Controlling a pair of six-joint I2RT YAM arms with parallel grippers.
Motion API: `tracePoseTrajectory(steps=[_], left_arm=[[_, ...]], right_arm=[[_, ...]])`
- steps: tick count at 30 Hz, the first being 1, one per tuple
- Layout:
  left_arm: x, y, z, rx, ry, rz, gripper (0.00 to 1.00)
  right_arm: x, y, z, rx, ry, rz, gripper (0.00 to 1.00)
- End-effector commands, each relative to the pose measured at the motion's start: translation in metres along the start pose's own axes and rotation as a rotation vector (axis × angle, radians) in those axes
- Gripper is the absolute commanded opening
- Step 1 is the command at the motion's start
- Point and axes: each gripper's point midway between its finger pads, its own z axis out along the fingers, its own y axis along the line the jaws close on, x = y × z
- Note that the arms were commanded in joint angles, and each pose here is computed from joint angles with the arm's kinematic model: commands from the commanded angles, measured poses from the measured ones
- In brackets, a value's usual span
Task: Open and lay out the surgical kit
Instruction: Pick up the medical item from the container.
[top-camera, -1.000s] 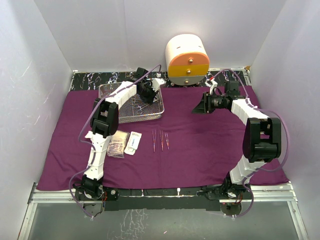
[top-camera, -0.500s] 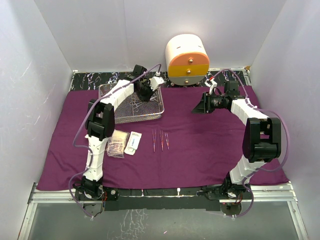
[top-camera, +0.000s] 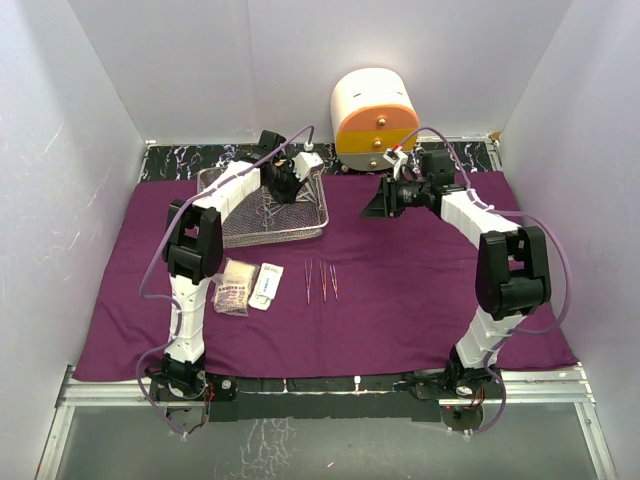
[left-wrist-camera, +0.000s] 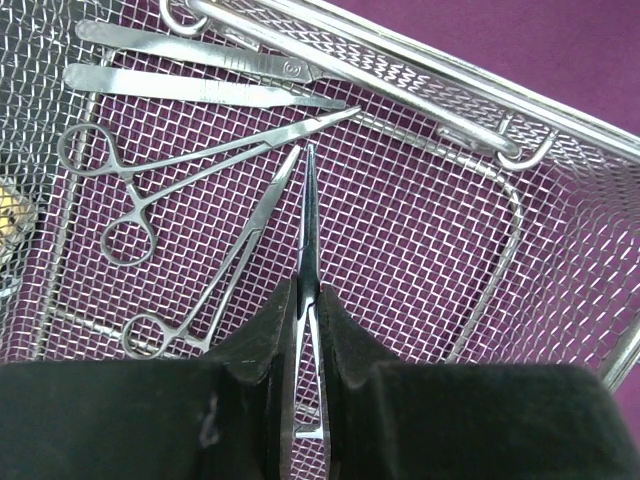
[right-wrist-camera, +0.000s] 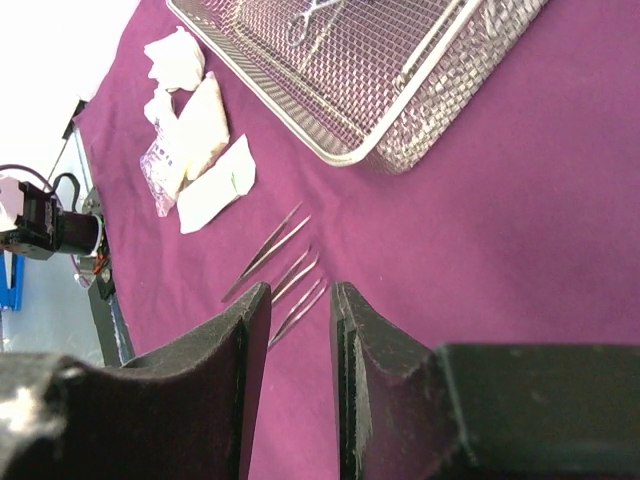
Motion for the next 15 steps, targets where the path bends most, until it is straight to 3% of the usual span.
tracePoseTrajectory(steps=[1, 9, 15], left_arm=[[-0.058, 0.002, -0.061, -0.055, -0.186, 0.008, 0.0], [-0.092, 0.003, -0.094, -0.104, -0.317, -0.057, 0.0], [-0.112, -0.002, -0.109, -0.11, -0.391, -0.083, 0.0]], right_arm=[[-0.045, 0.011, 0.024, -0.029, -0.09, -0.069, 0.29], [-0.085, 0.022, 0.054, -0.058, -0.172, -0.01, 0.36], [-0.119, 0.03, 0.063, -0.066, -0.243, 0.003, 0.47]])
